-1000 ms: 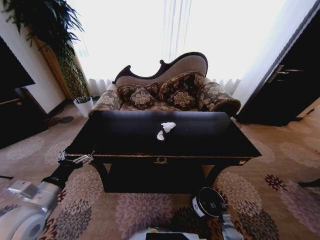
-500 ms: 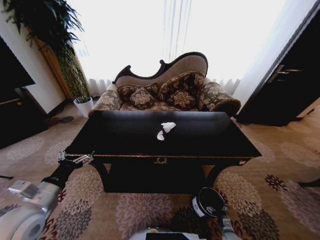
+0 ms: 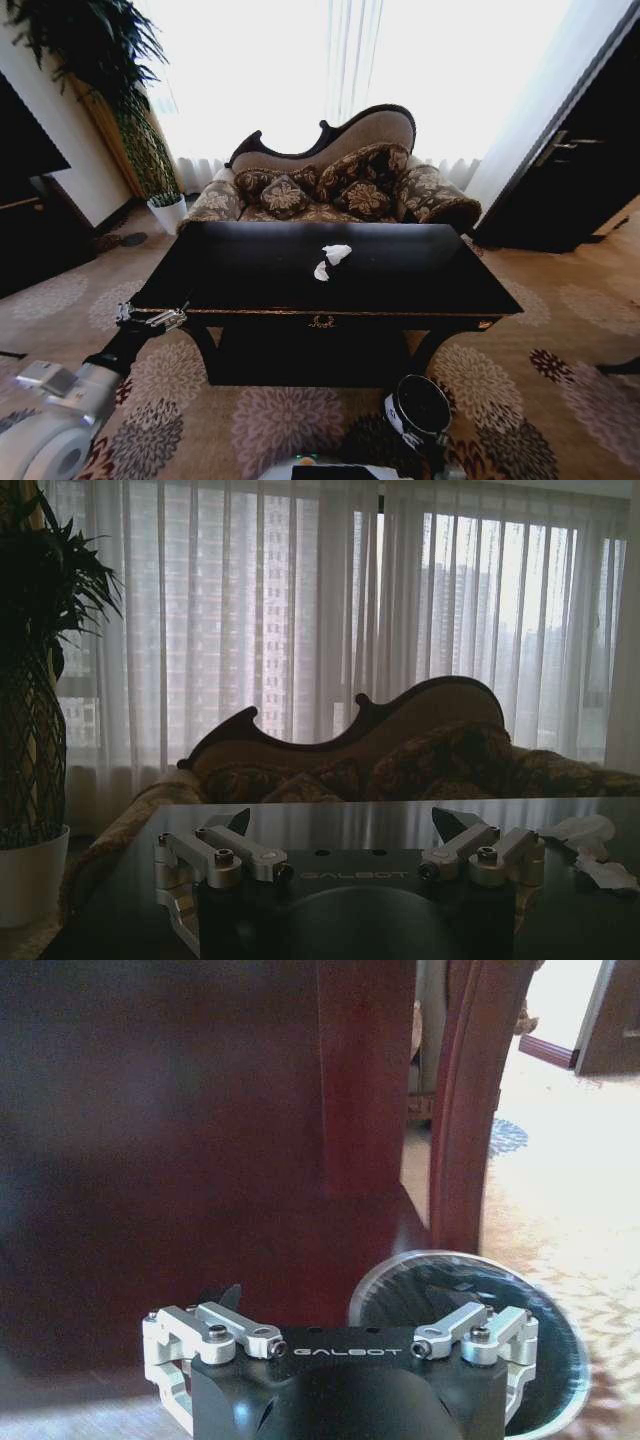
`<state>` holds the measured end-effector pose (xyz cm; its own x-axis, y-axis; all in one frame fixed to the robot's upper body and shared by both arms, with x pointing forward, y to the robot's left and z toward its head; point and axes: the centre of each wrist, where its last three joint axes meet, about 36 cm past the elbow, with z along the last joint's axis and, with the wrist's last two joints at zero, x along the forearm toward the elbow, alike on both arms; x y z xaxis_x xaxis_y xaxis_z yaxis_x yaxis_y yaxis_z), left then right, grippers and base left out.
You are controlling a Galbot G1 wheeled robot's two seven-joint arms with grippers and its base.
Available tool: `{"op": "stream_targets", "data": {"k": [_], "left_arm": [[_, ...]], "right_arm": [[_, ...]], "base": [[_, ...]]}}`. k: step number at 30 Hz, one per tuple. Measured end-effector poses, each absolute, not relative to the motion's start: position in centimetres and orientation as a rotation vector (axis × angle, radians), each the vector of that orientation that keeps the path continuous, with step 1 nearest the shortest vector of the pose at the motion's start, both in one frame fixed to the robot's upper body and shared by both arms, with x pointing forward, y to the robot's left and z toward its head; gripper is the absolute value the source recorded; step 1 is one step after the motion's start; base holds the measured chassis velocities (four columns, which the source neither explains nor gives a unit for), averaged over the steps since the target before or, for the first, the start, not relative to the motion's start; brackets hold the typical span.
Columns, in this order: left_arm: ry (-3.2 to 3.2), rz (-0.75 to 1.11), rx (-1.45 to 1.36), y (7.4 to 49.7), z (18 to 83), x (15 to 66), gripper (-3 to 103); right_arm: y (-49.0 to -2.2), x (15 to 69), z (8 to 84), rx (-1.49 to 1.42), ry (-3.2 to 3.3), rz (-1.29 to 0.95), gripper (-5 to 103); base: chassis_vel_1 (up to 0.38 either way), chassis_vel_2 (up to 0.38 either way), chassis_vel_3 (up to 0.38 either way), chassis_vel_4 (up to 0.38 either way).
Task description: Move to the front of the table and place the trash on the table into the trash bin.
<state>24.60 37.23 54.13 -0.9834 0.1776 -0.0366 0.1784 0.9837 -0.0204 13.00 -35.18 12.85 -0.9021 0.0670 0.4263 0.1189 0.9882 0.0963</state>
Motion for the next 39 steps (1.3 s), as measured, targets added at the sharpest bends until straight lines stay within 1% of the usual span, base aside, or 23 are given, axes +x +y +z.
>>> {"op": "stream_targets", "data": {"k": [1, 5, 13, 17, 19, 20, 32, 34, 39], "left_arm": [[3.094, -0.037, 0.278, 37.2, 54.1, 24.6, 100], [3.094, -0.037, 0.278, 37.2, 54.1, 24.6, 100], [3.094, -0.037, 0.278, 37.2, 54.1, 24.6, 100], [3.094, -0.037, 0.278, 37.2, 54.1, 24.6, 100], [3.094, -0.037, 0.278, 37.2, 54.1, 24.6, 100], [3.094, -0.037, 0.278, 37.2, 54.1, 24.6, 100], [3.094, -0.037, 0.278, 37.2, 54.1, 24.6, 100], [3.094, -0.037, 0.278, 37.2, 54.1, 24.6, 100], [3.094, -0.037, 0.278, 37.2, 54.1, 24.6, 100]], "right_arm": [[-34.6, 12.6, 14.3, -0.132, -2.713, -0.232, 100], [-33.9, 12.2, 17.3, -0.132, -2.774, -0.281, 100], [-33.2, 11.8, 22.6, -0.136, -2.896, -0.307, 100], [-32.5, 12.2, 26.3, -0.113, -3.000, -0.290, 100], [-32.5, 12.2, 26.7, -0.113, -3.011, -0.285, 100], [-32.8, 12.3, 28.1, -0.119, -3.046, -0.257, 100], [-34.2, 12.9, 33.4, -0.120, -3.183, -0.090, 100], [-34.5, 13.7, 35.2, -0.098, -3.214, -0.068, 100], [-34.7, 15.8, 37.9, -0.062, -3.222, -0.102, 100]], "base": [[0.000, 0.000, 0.000, 0.000], [0.000, 0.000, 0.000, 0.000], [0.000, 0.000, 0.000, 0.000], [0.000, 0.000, 0.000, 0.000], [0.000, 0.000, 0.000, 0.000], [0.000, 0.000, 0.000, 0.000], [0.000, 0.000, 0.000, 0.000], [0.000, 0.000, 0.000, 0.000], [0.000, 0.000, 0.000, 0.000]]}}
